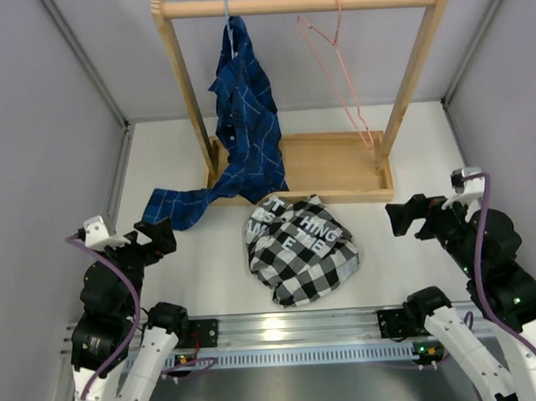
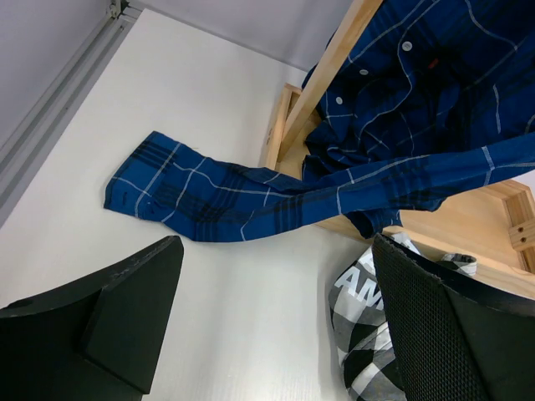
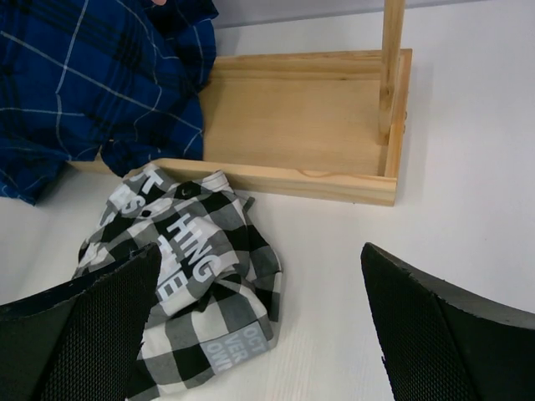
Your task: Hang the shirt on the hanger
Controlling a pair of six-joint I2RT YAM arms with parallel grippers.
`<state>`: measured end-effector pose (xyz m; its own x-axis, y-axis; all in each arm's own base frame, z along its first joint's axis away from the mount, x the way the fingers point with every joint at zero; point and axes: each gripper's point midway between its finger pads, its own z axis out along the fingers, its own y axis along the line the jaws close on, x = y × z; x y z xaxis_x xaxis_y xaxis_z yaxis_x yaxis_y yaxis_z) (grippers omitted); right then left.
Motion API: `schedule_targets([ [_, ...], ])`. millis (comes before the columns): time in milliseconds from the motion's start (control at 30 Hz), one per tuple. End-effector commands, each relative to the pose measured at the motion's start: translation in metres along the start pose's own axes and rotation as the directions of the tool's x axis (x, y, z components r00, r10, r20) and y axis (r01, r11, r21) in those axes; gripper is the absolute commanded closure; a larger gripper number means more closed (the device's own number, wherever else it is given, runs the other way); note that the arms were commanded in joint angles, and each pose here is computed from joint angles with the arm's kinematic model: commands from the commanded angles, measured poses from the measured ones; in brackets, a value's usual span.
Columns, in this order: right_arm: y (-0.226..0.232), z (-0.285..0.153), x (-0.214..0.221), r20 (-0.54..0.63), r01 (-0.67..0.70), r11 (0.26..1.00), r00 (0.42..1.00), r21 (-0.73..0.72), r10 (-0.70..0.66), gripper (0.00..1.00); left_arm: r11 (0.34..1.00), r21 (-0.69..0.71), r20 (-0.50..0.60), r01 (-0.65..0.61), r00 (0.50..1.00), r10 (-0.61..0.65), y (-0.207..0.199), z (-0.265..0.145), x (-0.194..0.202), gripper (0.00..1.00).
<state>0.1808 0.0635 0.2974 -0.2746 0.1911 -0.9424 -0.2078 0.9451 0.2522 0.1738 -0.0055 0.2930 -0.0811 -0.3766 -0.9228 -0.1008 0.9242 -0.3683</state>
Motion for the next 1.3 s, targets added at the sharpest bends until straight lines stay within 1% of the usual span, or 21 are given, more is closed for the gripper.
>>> schedule_targets([
  [0,0.003,-0.001,-0.001,0.009,0.001,1.000,1.000,-0.015,-0.001,0.01,1.000,0.013,0.004,0.006,1.000,-0.006,-0.005,0.006,-0.002,0.02],
  [67,0.006,0.000,0.001,0.011,0.000,0.999,1.000,-0.034,0.000,0.01,1.000,0.012,-0.002,0.005,1.000,-0.005,-0.005,0.006,0.000,0.02],
  [167,0.021,0.007,0.009,-0.008,-0.009,0.992,1.000,-0.126,0.008,0.01,1.000,0.013,-0.004,0.005,1.000,-0.005,-0.005,0.007,0.000,0.02],
  [233,0.033,0.018,0.026,-0.061,-0.036,0.979,0.998,-0.199,0.024,0.01,1.000,0.012,-0.007,0.006,1.000,-0.006,-0.006,0.007,0.000,0.02],
  [267,0.042,0.025,0.022,-0.046,-0.065,0.969,0.997,-0.239,0.056,0.01,1.000,0.014,-0.011,0.003,1.000,-0.003,-0.006,0.008,0.001,0.02],
  [300,0.048,0.037,0.041,-0.114,-0.093,0.957,0.991,-0.274,0.064,0.01,1.000,0.014,-0.013,0.003,1.000,-0.002,-0.006,0.008,0.002,0.02],
  [367,0.061,0.052,0.042,-0.123,-0.138,0.932,0.987,-0.336,0.102,0.01,1.000,0.017,-0.014,0.001,1.000,-0.001,-0.007,0.009,0.002,0.02],
  [400,0.067,0.065,0.064,-0.197,-0.175,0.914,0.974,-0.365,0.108,0.01,1.000,0.019,-0.021,-0.001,1.000,0.001,-0.008,0.010,0.003,0.02],
  [433,0.070,0.073,0.067,-0.205,-0.193,0.904,0.971,-0.380,0.122,0.01,1.000,0.021,-0.024,-0.001,1.000,0.002,-0.008,0.011,0.004,0.02],
  [533,0.071,0.108,0.077,-0.232,-0.230,0.900,0.961,-0.369,0.151,0.02,1.000,0.022,-0.038,-0.005,0.999,0.006,-0.009,0.013,0.006,0.02],
  [567,0.071,0.117,0.082,-0.240,-0.224,0.903,0.960,-0.366,0.140,0.08,1.000,0.022,-0.042,-0.006,0.999,0.007,-0.009,0.013,0.007,0.02],
  [667,0.071,0.153,0.106,-0.289,-0.200,0.925,0.952,-0.324,0.105,0.13,1.000,0.019,-0.040,-0.005,0.999,0.005,-0.009,0.014,0.007,0.02],
  [700,0.068,0.170,0.125,-0.339,-0.196,0.938,0.936,-0.285,0.092,0.14,1.000,0.020,-0.042,-0.007,0.999,0.008,-0.009,0.014,0.007,0.02],
  [767,0.081,0.186,0.141,-0.356,-0.165,0.939,0.933,-0.302,0.050,0.19,1.000,0.018,-0.038,-0.004,0.999,0.005,-0.009,0.014,0.006,0.02],
  [800,0.078,0.199,0.162,-0.396,-0.155,0.952,0.918,-0.263,0.040,0.20,1.000,0.018,-0.040,-0.006,0.999,0.007,-0.009,0.014,0.007,0.02],
  [933,0.095,0.224,0.187,-0.412,-0.128,0.960,0.911,-0.251,0.014,0.23,1.000,0.016,-0.048,-0.008,0.999,0.008,-0.009,0.015,0.009,0.02],
  [1033,0.108,0.231,0.195,-0.409,-0.102,0.960,0.912,-0.259,-0.014,0.62,1.000,0.020,-0.053,-0.011,0.999,0.012,-0.010,0.016,0.010,0.02],
  [1067,0.112,0.230,0.191,-0.389,-0.091,0.959,0.921,-0.269,-0.022,0.90,1.000,0.021,-0.052,-0.009,0.999,0.010,-0.010,0.016,0.009,0.02],
  [1100,0.118,0.226,0.180,-0.349,-0.070,0.960,0.937,-0.269,-0.030,1.00,1.000,0.020,-0.053,-0.010,0.999,0.011,-0.010,0.016,0.010,0.02],
  [1167,0.131,0.215,0.169,-0.304,-0.021,0.956,0.950,-0.294,-0.072,1.00,1.000,0.023,-0.054,-0.010,0.998,0.011,-0.011,0.016,0.010,0.02],
  [1267,0.144,0.194,0.132,-0.177,0.061,0.949,0.977,-0.309,-0.121,1.00,0.999,0.031,-0.054,-0.013,0.998,0.015,-0.012,0.015,0.009,0.02],
])
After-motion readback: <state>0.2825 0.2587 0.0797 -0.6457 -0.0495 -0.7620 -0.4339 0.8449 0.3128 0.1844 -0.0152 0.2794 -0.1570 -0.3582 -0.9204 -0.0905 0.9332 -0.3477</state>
